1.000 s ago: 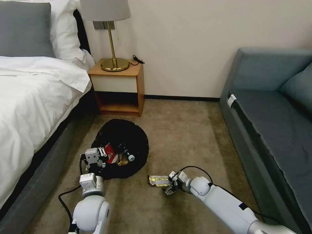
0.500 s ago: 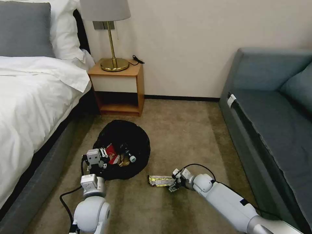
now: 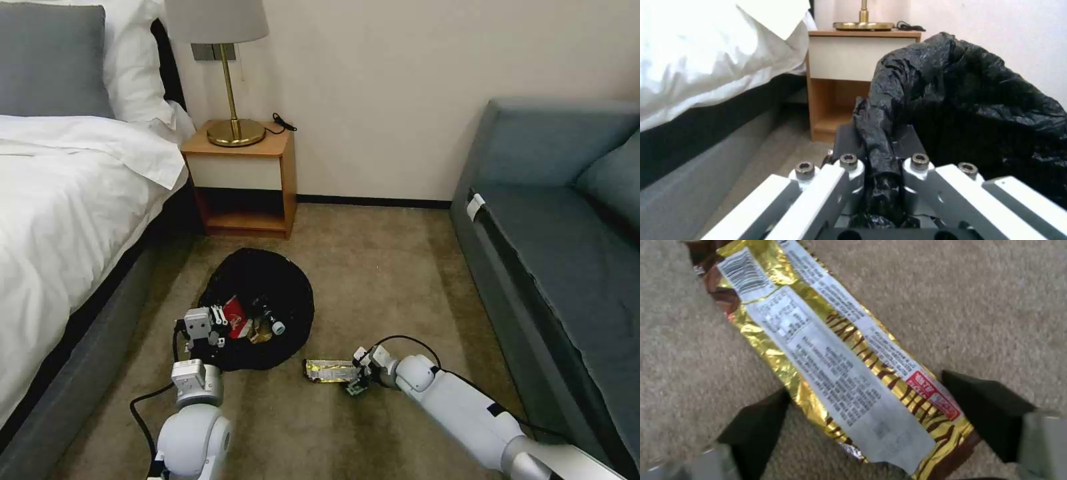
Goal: Pick up the trash bin, then pick up the garbage on the floor and place it into the trash bin.
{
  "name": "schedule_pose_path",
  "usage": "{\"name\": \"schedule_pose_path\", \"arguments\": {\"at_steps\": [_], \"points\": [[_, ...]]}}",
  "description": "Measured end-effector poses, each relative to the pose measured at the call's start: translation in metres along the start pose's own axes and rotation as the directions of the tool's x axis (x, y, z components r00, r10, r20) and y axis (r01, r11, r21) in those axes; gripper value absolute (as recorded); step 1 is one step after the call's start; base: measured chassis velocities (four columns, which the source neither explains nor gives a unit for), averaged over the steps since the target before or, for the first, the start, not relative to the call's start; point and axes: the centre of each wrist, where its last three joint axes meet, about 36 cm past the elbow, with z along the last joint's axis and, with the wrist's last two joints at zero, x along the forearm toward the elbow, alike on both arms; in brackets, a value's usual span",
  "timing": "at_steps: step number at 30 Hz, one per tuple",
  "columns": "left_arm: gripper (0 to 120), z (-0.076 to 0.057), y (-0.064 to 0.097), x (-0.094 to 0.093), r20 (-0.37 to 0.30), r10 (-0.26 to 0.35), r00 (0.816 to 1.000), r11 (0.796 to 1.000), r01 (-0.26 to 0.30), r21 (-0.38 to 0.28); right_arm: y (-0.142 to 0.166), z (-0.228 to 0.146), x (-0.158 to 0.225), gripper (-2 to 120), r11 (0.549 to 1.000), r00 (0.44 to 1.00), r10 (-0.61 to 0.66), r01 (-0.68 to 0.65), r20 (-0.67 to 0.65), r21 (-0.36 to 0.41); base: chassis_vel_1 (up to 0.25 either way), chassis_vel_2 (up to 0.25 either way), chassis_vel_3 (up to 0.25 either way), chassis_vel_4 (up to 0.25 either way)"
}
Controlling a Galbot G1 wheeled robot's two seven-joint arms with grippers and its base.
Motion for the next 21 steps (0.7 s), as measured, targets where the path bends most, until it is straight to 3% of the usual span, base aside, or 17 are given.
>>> {"name": "schedule_pose_path", "arguments": {"at_steps": [4, 5, 8, 10, 19, 21], "points": [[4, 0.000, 0.002, -0.003, 0.004, 0.002, 1.000, 1.000, -0.002, -0.004, 0.000, 0.006, 0.000, 70, 1.000, 1.000, -0.021, 0.021, 0.001, 0.007, 0.000, 0.000, 0.000, 0.000], [4, 0.000, 0.002, -0.003, 0.004, 0.002, 1.000, 1.000, -0.002, -0.004, 0.000, 0.006, 0.000, 70, 1.000, 1.000, -0.021, 0.021, 0.001, 0.007, 0.000, 0.000, 0.000, 0.000], [4, 0.001, 0.004, -0.004, 0.002, 0.002, 1.000, 1.000, -0.002, -0.006, 0.000, 0.007, 0.000, 56, 0.999, 1.000, -0.031, 0.031, 0.003, 0.008, 0.000, 0.000, 0.000, 0.000], [4, 0.001, 0.004, -0.004, 0.002, 0.002, 1.000, 1.000, -0.002, -0.006, 0.000, 0.007, 0.001, 54, 0.999, 0.999, -0.031, 0.031, 0.004, 0.008, 0.000, 0.000, 0.000, 0.000], [4, 0.002, 0.005, -0.007, 0.002, 0.001, 1.000, 1.000, -0.001, -0.009, -0.005, 0.012, 0.006, 14, 1.000, 1.000, -0.022, 0.022, 0.009, 0.008, 0.000, 0.000, 0.000, 0.000], [4, 0.002, 0.006, -0.007, 0.001, 0.001, 1.000, 1.000, -0.001, -0.010, -0.005, 0.014, 0.007, 13, 1.000, 1.000, -0.019, 0.019, 0.009, 0.009, 0.000, 0.000, 0.000, 0.000]]}}
